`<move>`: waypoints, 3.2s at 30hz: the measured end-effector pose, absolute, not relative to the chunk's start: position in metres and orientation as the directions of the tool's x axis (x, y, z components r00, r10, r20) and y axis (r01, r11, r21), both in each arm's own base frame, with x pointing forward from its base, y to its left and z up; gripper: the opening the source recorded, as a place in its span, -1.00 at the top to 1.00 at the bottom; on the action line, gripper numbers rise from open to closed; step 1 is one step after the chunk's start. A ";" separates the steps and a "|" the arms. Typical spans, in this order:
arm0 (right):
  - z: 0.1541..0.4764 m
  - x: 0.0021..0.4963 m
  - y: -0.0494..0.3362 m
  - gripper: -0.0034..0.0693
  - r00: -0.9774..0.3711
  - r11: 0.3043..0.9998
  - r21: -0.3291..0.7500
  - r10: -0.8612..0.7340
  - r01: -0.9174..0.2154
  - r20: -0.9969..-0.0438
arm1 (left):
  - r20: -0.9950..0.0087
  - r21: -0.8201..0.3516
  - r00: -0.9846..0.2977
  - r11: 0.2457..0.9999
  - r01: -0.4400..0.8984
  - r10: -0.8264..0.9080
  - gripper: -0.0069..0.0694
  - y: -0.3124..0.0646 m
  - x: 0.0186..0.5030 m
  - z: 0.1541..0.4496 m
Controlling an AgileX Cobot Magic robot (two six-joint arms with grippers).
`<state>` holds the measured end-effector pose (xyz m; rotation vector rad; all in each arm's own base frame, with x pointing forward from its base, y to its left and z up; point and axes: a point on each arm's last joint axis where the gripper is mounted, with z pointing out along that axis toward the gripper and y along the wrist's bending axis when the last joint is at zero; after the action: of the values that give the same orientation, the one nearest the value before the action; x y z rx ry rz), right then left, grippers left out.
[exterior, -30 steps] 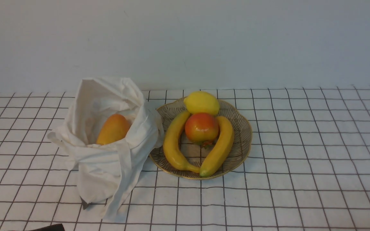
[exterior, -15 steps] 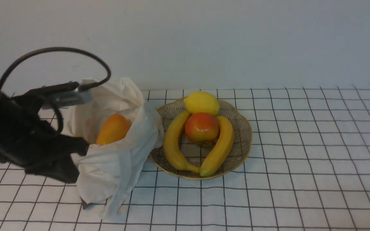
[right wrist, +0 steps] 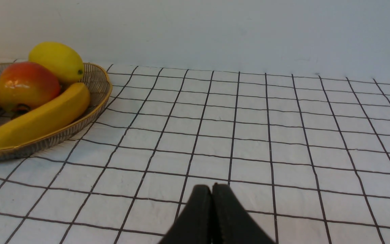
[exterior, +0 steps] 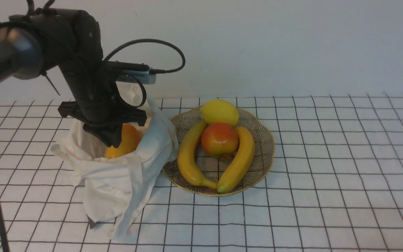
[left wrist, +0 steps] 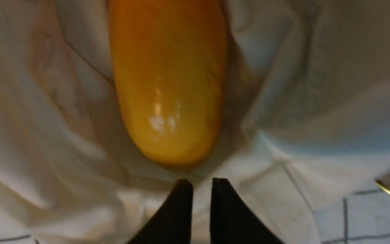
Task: Take the fruit out of the bag on the white checkered tablecloth and place them on the plate.
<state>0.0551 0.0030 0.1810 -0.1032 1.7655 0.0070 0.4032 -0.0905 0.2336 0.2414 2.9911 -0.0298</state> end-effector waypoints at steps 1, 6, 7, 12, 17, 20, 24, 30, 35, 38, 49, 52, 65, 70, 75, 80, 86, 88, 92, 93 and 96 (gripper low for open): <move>0.181 0.055 0.003 0.95 -0.192 0.996 -0.052 -0.066 -0.074 -0.979 | -0.139 0.002 -0.978 0.987 0.159 0.158 0.52 -0.091 0.408 0.230; 0.181 0.055 0.003 0.95 -0.192 0.996 -0.052 -0.066 -0.074 -0.979 | -0.179 0.008 -0.971 0.987 0.159 0.158 0.09 -0.093 0.420 0.222; 0.181 0.055 0.003 0.95 -0.192 0.996 -0.052 -0.066 -0.074 -0.979 | -0.181 0.008 -0.971 0.987 0.159 0.158 0.07 -0.093 0.421 0.222; 0.181 0.055 0.003 0.95 -0.192 0.996 -0.052 -0.066 -0.074 -0.979 | -0.238 0.007 -0.958 0.987 0.163 0.160 -0.25 -0.095 0.429 0.215; 0.181 0.055 0.003 0.95 -0.192 0.996 -0.052 -0.066 -0.074 -0.979 | -0.226 0.009 -0.961 0.986 0.164 0.162 -0.42 -0.097 0.435 0.199; 0.181 0.055 0.003 0.95 -0.192 0.996 -0.052 -0.066 -0.074 -0.979 | -0.218 0.015 -0.962 0.986 0.167 0.166 -0.44 -0.097 0.437 0.190; 0.181 0.055 0.003 0.95 -0.192 0.996 -0.052 -0.066 -0.074 -0.979 | -0.207 0.019 -0.964 0.986 0.168 0.168 -0.43 -0.097 0.439 0.184; 0.181 0.055 0.003 0.95 -0.192 0.996 -0.052 -0.066 -0.074 -0.979 | -0.200 0.044 -0.963 0.983 0.177 0.182 -0.36 -0.095 0.439 0.184; 0.181 0.055 0.003 0.95 -0.192 0.996 -0.052 -0.066 -0.074 -0.979 | -0.167 0.086 -0.965 0.978 0.188 0.201 -0.36 -0.091 0.435 0.188; 0.181 0.055 0.003 0.95 -0.192 0.996 -0.052 -0.066 -0.074 -0.979 | -0.176 0.101 -0.962 0.976 0.191 0.207 -0.35 -0.088 0.429 0.204; 0.181 0.055 0.003 0.95 -0.192 0.996 -0.052 -0.066 -0.074 -0.979 | -0.493 0.130 -0.824 0.960 0.248 0.280 -0.31 -0.072 0.358 0.370; 0.181 0.055 0.003 0.95 -0.192 0.996 -0.052 -0.066 -0.074 -0.979 | -0.543 0.071 -0.800 0.963 0.260 0.256 -0.24 -0.074 0.342 0.390; 0.181 0.055 0.003 0.95 -0.192 0.996 -0.052 -0.066 -0.074 -0.979 | -0.492 -0.363 -0.845 0.832 0.419 0.211 0.64 -0.138 0.357 0.356; 0.181 0.055 0.003 0.95 -0.192 0.996 -0.052 -0.066 -0.074 -0.979 | -0.431 -0.377 -0.857 0.806 0.456 0.284 0.44 -0.179 0.375 0.305; 0.181 0.055 0.003 0.95 -0.192 0.996 -0.052 -0.066 -0.074 -0.979 | -0.422 -0.366 -0.859 0.813 0.452 0.288 0.16 -0.189 0.384 0.284; 0.181 0.055 0.003 0.95 -0.192 0.996 -0.052 -0.066 -0.074 -0.979 | -0.458 -0.353 -0.845 0.816 0.457 0.275 -0.08 -0.186 0.383 0.293; 0.181 0.055 0.003 0.95 -0.192 0.996 -0.052 -0.066 -0.074 -0.979 | -0.592 -0.249 -0.750 0.819 0.517 0.294 -0.13 -0.173 0.365 0.349; 0.181 0.055 0.003 0.95 -0.192 0.996 -0.052 -0.066 -0.074 -0.979 | -0.647 -0.185 -0.696 0.822 0.538 0.310 -0.11 -0.165 0.353 0.380; 0.181 0.055 0.003 0.95 -0.192 0.996 -0.052 -0.066 -0.074 -0.979 | -0.720 -0.069 -0.604 0.830 0.553 0.342 0.10 -0.146 0.323 0.432; 0.181 0.055 0.003 0.95 -0.192 0.996 -0.052 -0.066 -0.074 -0.979 | -0.740 -0.012 -0.568 0.837 0.548 0.361 0.27 -0.133 0.301 0.454; 0.181 0.055 0.003 0.95 -0.192 0.996 -0.052 -0.066 -0.074 -0.979 | -0.747 0.081 -0.533 0.849 0.521 0.399 0.60 -0.113 0.269 0.482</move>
<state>0.0551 0.0030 0.1810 -0.1032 1.7655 0.0070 0.2689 -0.1130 0.4821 0.6656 2.2009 -0.1915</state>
